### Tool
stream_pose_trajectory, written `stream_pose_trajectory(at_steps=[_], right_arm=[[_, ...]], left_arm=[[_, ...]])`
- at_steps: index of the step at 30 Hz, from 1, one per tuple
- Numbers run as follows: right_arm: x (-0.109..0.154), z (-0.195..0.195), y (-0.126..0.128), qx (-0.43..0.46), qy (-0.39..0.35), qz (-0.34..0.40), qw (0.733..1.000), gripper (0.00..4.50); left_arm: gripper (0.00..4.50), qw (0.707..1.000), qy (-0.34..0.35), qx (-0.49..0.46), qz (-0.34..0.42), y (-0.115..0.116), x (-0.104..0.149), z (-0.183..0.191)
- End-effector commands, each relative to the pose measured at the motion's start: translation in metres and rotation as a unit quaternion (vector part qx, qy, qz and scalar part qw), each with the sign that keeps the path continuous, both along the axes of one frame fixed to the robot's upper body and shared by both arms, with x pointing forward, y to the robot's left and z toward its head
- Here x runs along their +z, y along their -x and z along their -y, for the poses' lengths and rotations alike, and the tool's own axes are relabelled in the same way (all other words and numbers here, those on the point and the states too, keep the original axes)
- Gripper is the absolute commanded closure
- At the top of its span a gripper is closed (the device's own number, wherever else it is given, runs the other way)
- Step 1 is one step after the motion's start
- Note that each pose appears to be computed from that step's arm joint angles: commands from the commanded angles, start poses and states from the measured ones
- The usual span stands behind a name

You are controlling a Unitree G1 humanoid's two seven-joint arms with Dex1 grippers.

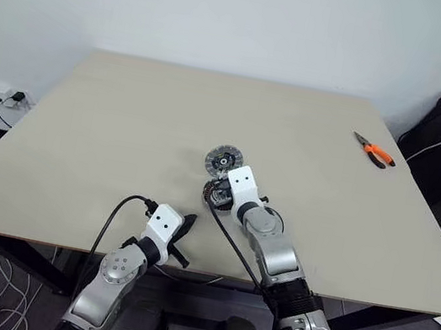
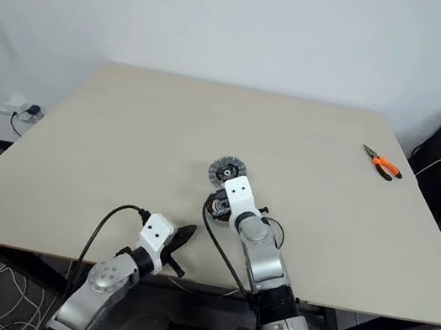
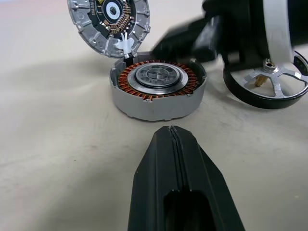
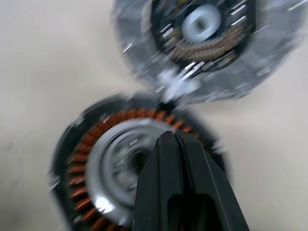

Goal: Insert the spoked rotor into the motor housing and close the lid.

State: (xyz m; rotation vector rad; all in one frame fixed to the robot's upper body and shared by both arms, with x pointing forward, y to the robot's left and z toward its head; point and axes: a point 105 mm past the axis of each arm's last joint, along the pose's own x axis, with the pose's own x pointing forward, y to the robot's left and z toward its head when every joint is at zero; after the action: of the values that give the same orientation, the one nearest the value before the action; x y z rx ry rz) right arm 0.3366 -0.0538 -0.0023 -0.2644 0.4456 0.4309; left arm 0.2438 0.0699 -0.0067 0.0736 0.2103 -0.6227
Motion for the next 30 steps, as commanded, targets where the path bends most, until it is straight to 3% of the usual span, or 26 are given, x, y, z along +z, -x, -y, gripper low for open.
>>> stream_pose_trajectory(at_steps=[1, 17, 24, 30], right_arm=[[0.010, -0.011, -0.002, 0.024, -0.006, 0.018, 1.000, 4.46], [-0.002, -0.015, 0.016, 0.077, -0.007, -0.016, 0.997, 4.46], [0.021, 0.001, -0.005, 0.001, -0.029, 0.045, 0.999, 4.46], [0.026, -0.002, -0.008, -0.001, -0.040, 0.057, 0.998, 4.46]], left_arm=[[4.50, 1.000, 0.007, 0.004, 0.025, -0.004, 0.013, 0.000], [4.50, 1.000, 0.007, 0.002, 0.022, -0.004, 0.012, 0.000], [4.50, 1.000, 0.007, -0.001, 0.022, -0.004, 0.012, 0.002], [4.50, 1.000, 0.006, -0.002, 0.022, -0.004, 0.012, 0.002]])
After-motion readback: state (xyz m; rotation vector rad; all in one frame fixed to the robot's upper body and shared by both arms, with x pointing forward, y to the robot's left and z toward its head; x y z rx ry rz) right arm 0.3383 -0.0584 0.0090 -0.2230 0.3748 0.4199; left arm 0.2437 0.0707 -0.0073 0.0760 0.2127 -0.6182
